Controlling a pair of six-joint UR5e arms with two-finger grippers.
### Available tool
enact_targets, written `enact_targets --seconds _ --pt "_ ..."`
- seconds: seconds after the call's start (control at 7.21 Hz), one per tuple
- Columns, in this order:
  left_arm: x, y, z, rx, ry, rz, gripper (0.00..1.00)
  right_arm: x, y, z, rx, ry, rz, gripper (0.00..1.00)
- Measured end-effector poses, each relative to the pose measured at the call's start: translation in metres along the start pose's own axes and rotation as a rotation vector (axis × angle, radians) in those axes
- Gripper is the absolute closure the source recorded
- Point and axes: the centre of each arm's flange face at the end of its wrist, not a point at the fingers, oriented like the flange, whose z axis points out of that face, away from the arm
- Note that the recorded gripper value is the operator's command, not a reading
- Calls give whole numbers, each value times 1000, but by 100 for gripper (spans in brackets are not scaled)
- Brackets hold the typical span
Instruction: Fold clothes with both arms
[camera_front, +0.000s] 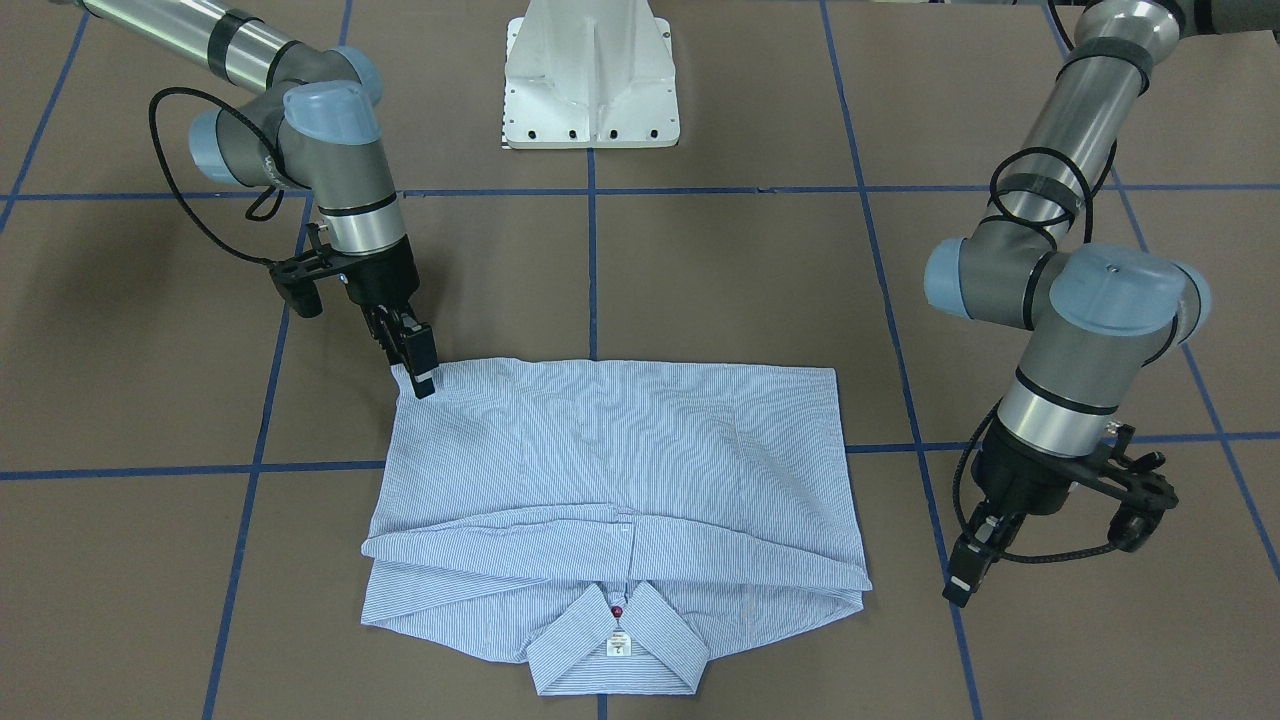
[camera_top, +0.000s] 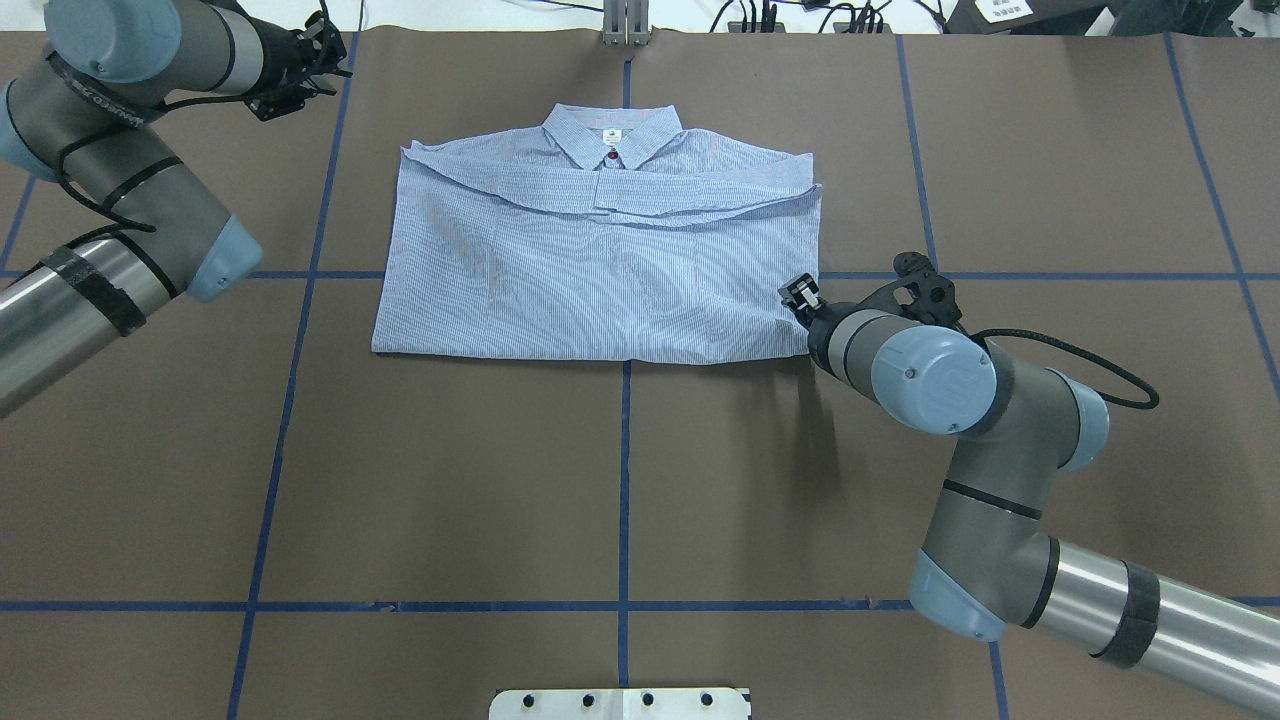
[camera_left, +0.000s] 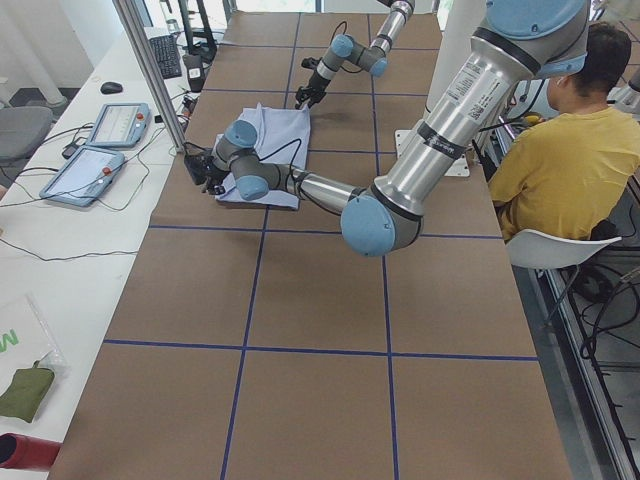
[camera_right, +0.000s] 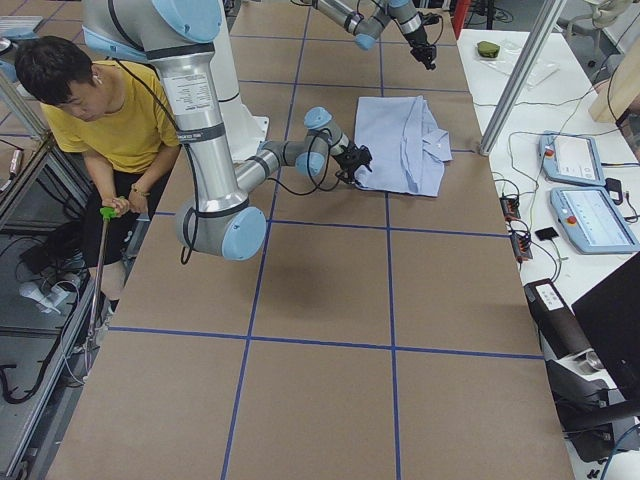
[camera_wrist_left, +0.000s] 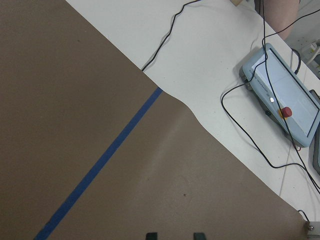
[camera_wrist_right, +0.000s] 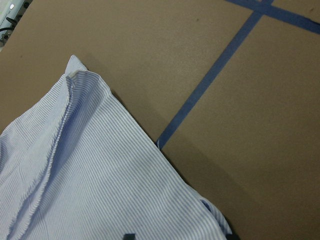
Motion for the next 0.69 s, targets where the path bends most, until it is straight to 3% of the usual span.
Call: enact_targets --seconds 0.42,0.69 --pt "0 0 0 -1 0 0 64 0 -6 -18 -17 -4 9 100" --pt "3 2 -2 -7 6 1 64 13 18 -71 -87 70 -23 100"
